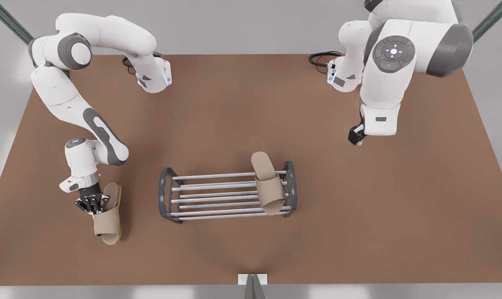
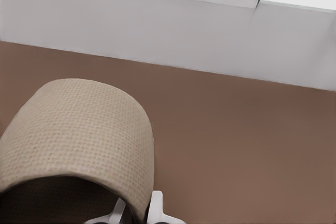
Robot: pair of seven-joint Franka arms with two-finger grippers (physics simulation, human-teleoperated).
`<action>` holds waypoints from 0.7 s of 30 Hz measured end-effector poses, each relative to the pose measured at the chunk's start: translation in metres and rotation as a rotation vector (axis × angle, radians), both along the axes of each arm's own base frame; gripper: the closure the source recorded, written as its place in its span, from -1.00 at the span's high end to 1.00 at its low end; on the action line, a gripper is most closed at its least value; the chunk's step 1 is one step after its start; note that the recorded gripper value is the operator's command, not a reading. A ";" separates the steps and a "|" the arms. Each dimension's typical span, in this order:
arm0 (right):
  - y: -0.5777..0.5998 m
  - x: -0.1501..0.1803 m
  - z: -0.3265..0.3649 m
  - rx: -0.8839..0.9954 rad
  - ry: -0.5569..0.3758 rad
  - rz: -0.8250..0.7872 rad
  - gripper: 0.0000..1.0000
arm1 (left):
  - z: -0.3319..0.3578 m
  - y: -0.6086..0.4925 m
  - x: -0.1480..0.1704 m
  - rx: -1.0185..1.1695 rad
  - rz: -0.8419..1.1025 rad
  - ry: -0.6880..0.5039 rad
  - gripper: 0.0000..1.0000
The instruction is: Place the right shoe on the shoe rack with the right arm, and place the left shoe on the shoe rack with the left arm
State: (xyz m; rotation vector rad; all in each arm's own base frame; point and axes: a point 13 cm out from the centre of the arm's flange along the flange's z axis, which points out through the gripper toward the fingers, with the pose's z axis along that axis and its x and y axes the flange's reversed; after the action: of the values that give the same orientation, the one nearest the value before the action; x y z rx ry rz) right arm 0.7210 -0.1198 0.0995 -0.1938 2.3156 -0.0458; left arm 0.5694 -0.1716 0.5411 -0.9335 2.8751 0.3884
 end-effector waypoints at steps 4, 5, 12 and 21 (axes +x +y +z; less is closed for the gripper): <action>0.015 0.001 0.098 -0.047 -0.041 0.023 -0.57 | -0.064 0.095 0.022 -0.038 0.045 0.178 1.00; 0.017 0.001 0.138 -0.070 -0.052 0.027 -0.57 | -0.097 0.121 0.002 -0.079 0.072 0.249 1.00; 0.161 -0.050 0.298 -0.159 0.050 0.123 -0.57 | -0.140 0.137 -0.016 -0.275 -0.085 0.215 1.00; 0.450 -0.101 0.383 -0.001 0.210 0.284 -0.57 | -0.180 0.133 0.008 -0.375 -0.245 0.228 1.00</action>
State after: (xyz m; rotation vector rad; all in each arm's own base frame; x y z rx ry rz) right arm 0.6203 0.3304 0.4825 -0.5488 2.4725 0.1213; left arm 0.5778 -0.0387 0.3608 -0.5940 3.2925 -0.0767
